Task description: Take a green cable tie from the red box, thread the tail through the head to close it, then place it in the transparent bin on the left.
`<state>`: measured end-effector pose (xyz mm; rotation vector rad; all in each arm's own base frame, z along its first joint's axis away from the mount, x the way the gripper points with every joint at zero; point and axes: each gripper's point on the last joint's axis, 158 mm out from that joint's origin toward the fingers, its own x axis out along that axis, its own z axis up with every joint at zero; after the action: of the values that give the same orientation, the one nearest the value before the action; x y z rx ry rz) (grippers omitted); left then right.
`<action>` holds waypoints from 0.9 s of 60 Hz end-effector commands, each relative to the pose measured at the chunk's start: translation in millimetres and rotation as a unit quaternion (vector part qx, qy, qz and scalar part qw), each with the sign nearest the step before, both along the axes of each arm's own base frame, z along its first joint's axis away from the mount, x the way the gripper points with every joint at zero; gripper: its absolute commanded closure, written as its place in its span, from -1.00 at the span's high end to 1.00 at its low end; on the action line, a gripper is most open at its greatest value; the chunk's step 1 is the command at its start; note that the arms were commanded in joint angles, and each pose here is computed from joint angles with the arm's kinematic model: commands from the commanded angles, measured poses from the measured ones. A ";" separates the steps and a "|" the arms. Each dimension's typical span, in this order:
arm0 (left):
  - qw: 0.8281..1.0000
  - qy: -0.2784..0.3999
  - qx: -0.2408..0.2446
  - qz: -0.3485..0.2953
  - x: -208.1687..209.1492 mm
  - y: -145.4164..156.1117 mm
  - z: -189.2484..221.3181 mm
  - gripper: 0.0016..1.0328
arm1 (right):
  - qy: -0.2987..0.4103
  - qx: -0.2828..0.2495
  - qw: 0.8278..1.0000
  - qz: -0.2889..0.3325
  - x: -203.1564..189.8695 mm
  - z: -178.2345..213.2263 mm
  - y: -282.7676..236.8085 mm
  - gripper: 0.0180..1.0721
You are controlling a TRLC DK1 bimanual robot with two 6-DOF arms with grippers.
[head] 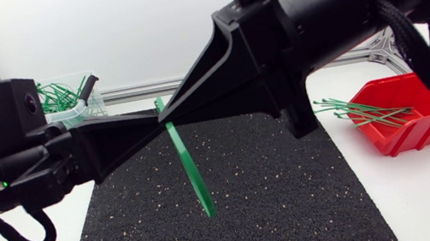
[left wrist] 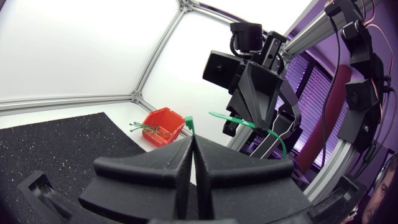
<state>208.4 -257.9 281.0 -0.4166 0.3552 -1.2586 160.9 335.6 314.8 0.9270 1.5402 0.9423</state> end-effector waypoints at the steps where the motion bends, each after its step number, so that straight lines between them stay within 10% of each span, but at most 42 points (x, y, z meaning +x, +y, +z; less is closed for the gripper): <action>1: 1.000 0.006 -0.006 -0.003 -4.1 -0.7 -2.0 -0.93 | 0.025 -0.008 1.000 -0.007 4.3 -9.8 0.9 -0.89; 54: 1.000 0.010 -0.001 0.008 2.8 -3.2 -7.2 -0.93 | 0.028 0.000 1.000 -0.011 1.8 -11.0 -4.1 -0.89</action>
<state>207.5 -261.9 283.3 -0.4134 0.3401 -1.2559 164.3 335.1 301.5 0.9444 1.5691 0.9194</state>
